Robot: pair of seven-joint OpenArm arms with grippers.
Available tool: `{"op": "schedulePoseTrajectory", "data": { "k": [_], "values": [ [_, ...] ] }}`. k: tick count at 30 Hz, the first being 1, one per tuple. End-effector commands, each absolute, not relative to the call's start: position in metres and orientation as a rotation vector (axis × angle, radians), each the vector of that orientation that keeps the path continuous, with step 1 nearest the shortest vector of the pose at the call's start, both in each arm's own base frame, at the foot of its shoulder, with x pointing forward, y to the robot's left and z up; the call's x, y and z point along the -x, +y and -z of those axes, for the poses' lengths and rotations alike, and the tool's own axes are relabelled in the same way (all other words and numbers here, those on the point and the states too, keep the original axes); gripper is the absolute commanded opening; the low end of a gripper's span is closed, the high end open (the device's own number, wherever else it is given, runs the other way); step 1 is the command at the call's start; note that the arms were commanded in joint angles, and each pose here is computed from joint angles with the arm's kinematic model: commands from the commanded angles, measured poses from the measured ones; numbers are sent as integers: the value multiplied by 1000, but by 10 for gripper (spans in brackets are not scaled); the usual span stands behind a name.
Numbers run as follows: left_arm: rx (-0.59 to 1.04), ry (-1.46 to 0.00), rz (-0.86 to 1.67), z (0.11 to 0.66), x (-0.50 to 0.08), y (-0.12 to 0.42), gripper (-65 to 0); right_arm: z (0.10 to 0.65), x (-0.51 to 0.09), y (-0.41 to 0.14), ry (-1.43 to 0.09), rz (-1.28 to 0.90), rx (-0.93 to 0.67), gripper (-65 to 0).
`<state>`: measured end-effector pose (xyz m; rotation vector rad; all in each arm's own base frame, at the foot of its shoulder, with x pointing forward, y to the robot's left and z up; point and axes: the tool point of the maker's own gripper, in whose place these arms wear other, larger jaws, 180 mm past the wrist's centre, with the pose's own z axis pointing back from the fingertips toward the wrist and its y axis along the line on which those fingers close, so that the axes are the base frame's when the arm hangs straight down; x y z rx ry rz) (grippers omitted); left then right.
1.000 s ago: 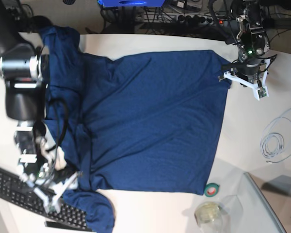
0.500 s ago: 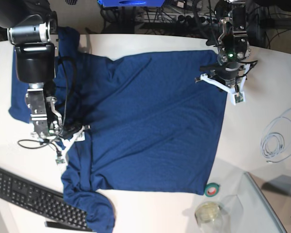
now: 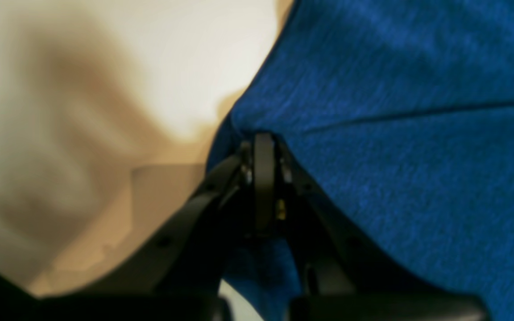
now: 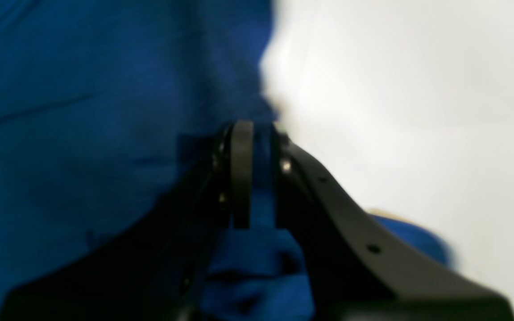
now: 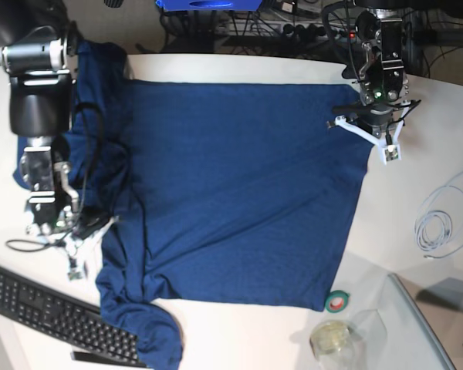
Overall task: Layout the t-shirt on the table in an organized manner, then fold the t-shirt properly
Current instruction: 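Pull the shirt edge with the right gripper back along the shirt side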
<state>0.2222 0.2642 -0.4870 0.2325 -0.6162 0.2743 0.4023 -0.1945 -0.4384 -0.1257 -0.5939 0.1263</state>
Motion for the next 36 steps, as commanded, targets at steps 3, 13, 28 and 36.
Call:
{"op": "schedulePoseTrajectory", "data": {
  "k": [3, 13, 28, 36],
  "values": [
    [-243, -619, -288, 482, -221, 269, -650, 403, -435, -224, -674, -112, 181, -579],
    [-239, -698, -311, 457, -236, 269, -650, 406, -398, -192, -569, -193, 78, -347],
    [-240, -697, -309, 457, -236, 269, -650, 462, -358, -169, -456, -195, -21, -353],
    [-242, -696, -307, 457, -236, 270, -650, 444, -375, -190, -498, -176, 14, -645]
  ]
}}
